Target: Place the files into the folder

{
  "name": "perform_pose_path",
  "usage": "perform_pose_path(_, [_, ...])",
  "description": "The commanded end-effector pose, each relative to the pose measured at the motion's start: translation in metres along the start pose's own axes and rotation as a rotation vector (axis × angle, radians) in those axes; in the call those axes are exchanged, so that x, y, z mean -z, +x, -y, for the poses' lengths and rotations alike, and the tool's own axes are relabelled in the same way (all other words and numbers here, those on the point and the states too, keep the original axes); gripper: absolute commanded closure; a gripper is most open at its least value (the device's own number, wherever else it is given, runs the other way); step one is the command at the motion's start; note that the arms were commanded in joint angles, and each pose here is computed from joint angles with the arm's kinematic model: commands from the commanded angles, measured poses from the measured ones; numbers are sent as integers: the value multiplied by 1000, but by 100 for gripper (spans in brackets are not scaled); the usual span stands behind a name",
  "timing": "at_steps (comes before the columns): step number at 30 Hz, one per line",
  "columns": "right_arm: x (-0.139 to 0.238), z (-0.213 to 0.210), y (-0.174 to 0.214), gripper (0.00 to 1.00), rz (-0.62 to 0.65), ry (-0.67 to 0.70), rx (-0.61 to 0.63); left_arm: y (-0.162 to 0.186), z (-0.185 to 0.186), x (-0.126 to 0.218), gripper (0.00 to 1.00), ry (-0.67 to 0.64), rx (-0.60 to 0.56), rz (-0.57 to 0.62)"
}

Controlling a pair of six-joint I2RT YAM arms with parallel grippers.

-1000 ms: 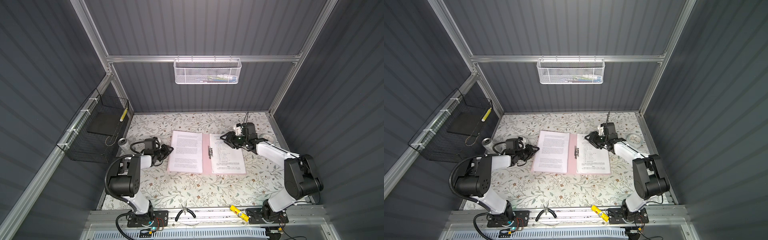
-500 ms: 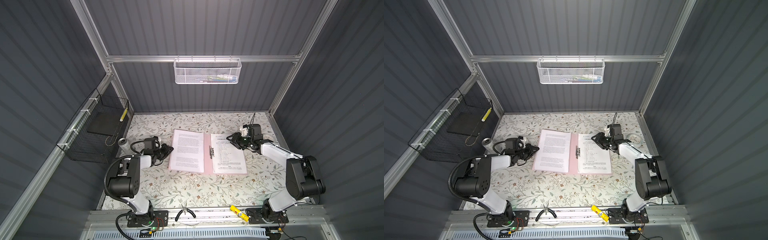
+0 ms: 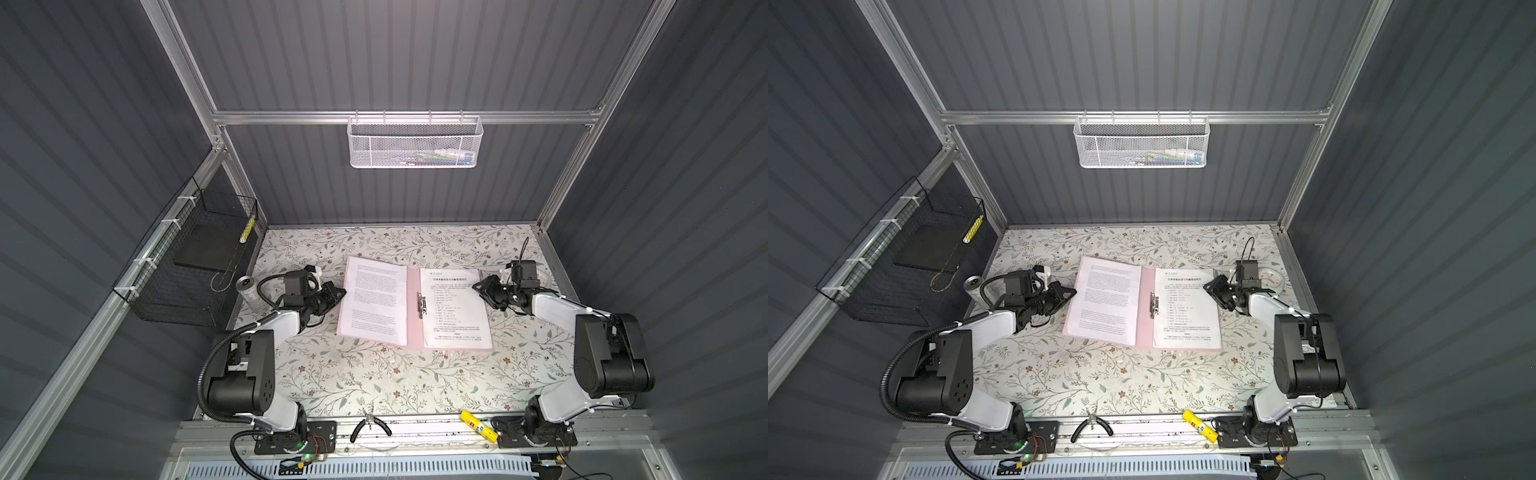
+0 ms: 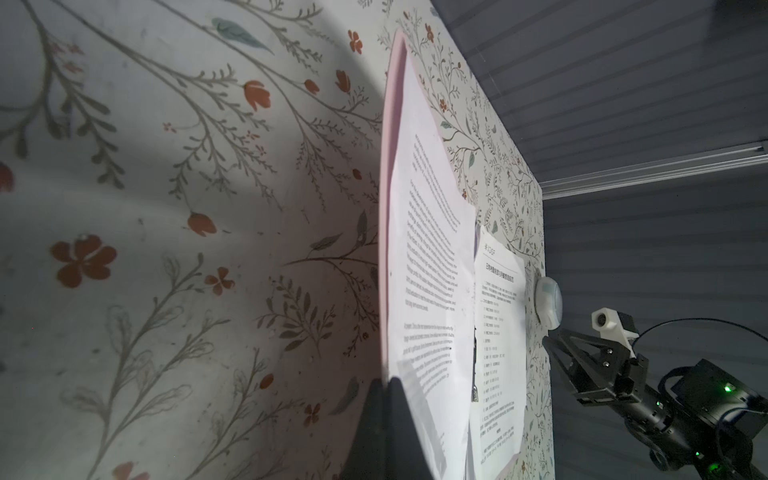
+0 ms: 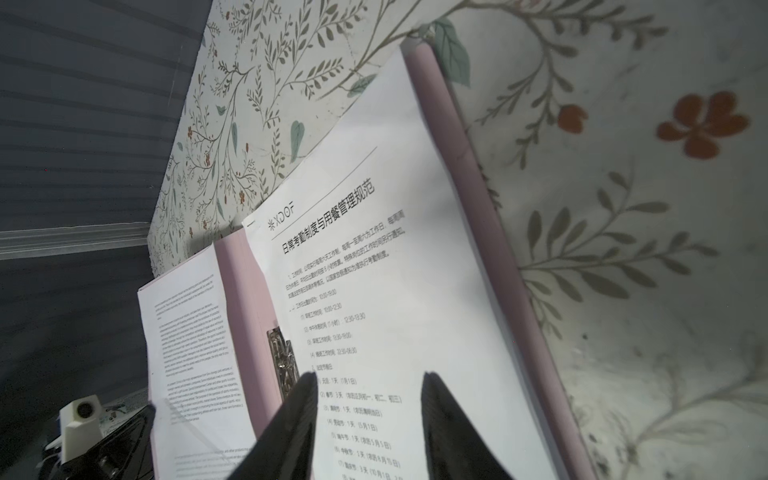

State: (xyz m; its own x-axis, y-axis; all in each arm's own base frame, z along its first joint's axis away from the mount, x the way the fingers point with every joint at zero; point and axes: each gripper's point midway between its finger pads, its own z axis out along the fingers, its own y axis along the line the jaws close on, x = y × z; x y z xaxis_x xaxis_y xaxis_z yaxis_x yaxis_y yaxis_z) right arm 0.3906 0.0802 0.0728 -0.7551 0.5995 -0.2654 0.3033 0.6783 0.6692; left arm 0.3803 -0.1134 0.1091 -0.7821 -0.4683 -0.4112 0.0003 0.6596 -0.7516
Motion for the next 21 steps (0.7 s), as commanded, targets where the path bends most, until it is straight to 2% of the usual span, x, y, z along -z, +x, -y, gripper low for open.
perform_pose_path(1, [1,10,2,56,4,35,30,-10,16,17,100,-34,-96,14])
perform_pose_path(7, [-3,18,7,56,-18,52,47,-25,39,50,100,-77,-168,78])
perform_pose_path(12, [-12,27,16,57,-66,69,33,-37,66,73,100,-54,-201,130])
perform_pose_path(21, [-28,24,31,57,-144,50,38,-53,102,84,100,26,-176,147])
